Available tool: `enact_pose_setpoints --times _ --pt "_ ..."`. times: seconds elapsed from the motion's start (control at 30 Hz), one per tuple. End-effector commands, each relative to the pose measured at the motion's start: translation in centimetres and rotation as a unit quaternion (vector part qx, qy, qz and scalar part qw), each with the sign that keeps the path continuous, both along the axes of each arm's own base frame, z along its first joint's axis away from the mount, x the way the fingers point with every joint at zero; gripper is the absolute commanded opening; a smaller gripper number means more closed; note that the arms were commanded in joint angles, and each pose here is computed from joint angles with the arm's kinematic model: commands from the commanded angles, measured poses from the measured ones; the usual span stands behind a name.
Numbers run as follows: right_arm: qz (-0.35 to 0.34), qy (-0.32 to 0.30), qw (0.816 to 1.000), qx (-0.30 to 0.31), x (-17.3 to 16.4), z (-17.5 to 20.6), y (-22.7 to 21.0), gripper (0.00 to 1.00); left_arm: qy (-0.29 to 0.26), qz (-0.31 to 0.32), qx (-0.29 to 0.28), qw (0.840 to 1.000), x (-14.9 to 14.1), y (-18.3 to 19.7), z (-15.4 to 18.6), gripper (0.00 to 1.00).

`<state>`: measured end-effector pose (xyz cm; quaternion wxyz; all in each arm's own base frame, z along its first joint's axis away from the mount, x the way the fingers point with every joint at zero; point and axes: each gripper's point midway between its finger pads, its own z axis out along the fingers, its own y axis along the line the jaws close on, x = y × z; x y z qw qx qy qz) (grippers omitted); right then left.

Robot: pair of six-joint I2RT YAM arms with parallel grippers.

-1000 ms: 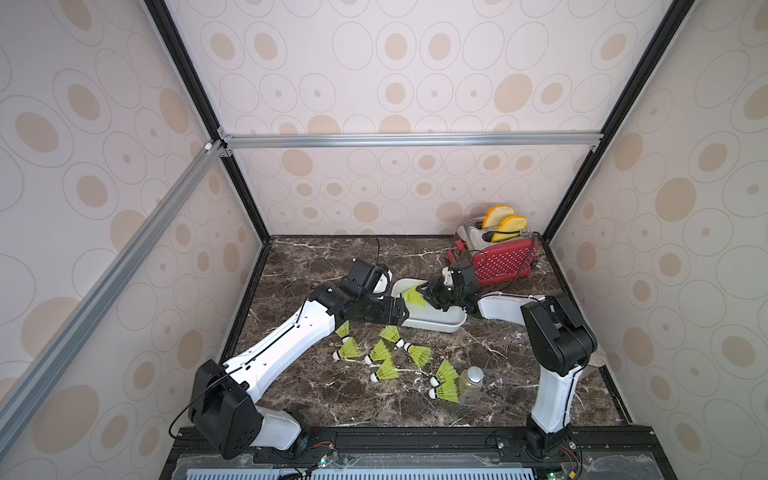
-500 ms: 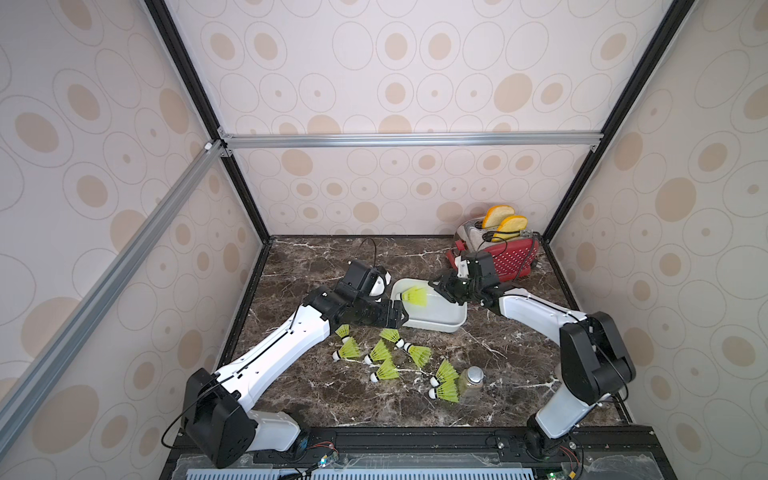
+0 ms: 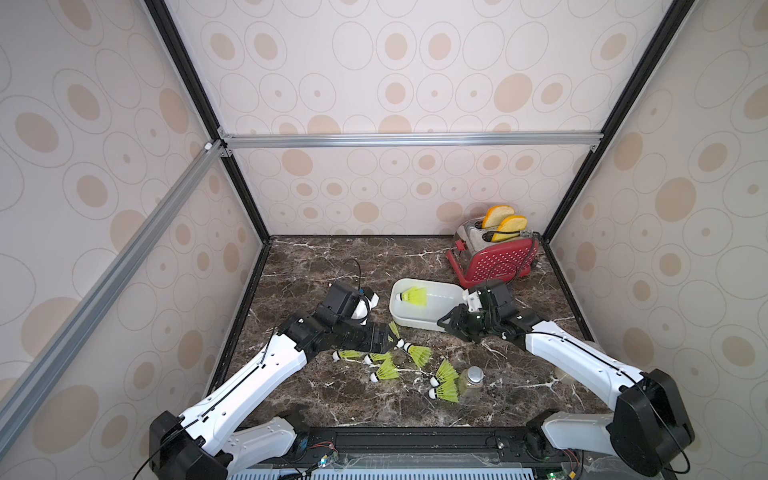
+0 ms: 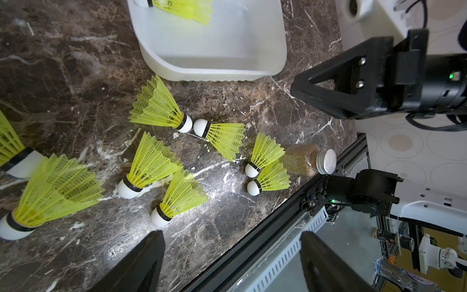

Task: Put the shuttlecocks into the storage box
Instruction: Pick up the shuttlecock at the center of the board.

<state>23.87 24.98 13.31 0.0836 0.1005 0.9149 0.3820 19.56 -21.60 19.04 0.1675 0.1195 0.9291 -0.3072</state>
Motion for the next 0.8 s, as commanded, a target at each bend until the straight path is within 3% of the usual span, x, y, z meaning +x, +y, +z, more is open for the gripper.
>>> enact_pose_setpoints --times 0.0,0.37,0.77 --pt "-0.005 0.063 0.998 -0.007 -2.2 -1.7 0.0 0.38 0.022 -0.014 0.002 1.000 -1.7 0.5 -0.8 0.87" --pt "-0.030 0.125 0.992 0.006 -4.2 -4.3 2.4 0.39 0.053 -0.036 -0.014 0.998 -4.1 0.8 -3.2 0.86" --pt "-0.043 0.144 0.989 0.014 -4.1 -6.1 4.7 0.38 0.046 -0.015 -0.018 0.999 -4.3 1.5 -3.4 0.86"
